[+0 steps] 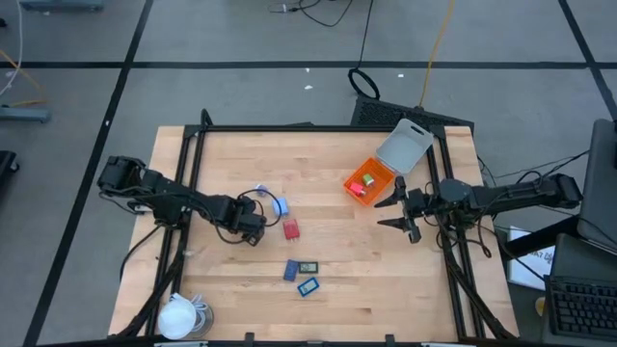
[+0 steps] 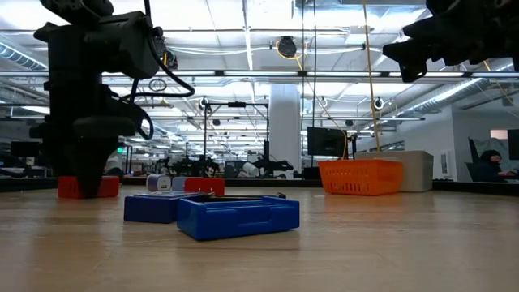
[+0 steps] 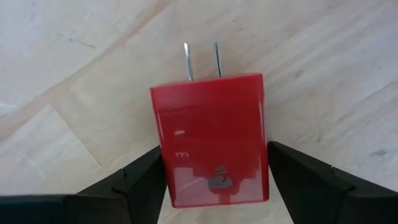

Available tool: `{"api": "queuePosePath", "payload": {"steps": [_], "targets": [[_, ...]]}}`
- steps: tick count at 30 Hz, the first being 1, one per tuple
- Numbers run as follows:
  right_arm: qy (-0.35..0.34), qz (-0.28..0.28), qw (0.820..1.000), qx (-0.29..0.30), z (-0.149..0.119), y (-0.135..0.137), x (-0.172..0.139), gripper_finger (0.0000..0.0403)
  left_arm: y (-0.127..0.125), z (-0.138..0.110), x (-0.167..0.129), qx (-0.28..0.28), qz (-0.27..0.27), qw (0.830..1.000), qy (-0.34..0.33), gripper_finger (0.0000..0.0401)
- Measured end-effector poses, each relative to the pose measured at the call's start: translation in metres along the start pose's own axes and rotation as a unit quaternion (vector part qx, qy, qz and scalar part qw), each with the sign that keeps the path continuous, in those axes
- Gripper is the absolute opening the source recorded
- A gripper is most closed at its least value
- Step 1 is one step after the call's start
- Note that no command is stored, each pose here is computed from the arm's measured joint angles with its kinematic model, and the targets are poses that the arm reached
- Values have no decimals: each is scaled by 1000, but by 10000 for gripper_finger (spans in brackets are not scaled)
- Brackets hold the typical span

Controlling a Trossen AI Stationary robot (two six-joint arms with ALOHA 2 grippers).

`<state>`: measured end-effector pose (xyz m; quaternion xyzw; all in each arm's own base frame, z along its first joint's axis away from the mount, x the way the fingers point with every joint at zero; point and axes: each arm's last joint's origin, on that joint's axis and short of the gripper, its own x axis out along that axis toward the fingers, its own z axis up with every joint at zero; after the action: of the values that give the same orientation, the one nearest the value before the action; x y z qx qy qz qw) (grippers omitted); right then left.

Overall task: Pick & Place Office items
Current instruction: Put the left red charger adapter into the orange bin

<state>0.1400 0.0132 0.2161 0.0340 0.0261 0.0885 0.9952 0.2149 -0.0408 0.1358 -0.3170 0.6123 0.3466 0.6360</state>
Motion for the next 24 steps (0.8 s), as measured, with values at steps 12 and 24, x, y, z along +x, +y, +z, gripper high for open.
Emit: {"api": "queuePosePath", "payload": {"steps": [12, 24], "targets": [[0, 0, 1000, 17, 0, 0, 0, 210, 0, -1, 0, 7, -4, 1000, 7, 273], [0, 0, 1000, 22, 0, 0, 0, 210, -1, 1, 0, -7, 1, 1000, -20, 273]]}}
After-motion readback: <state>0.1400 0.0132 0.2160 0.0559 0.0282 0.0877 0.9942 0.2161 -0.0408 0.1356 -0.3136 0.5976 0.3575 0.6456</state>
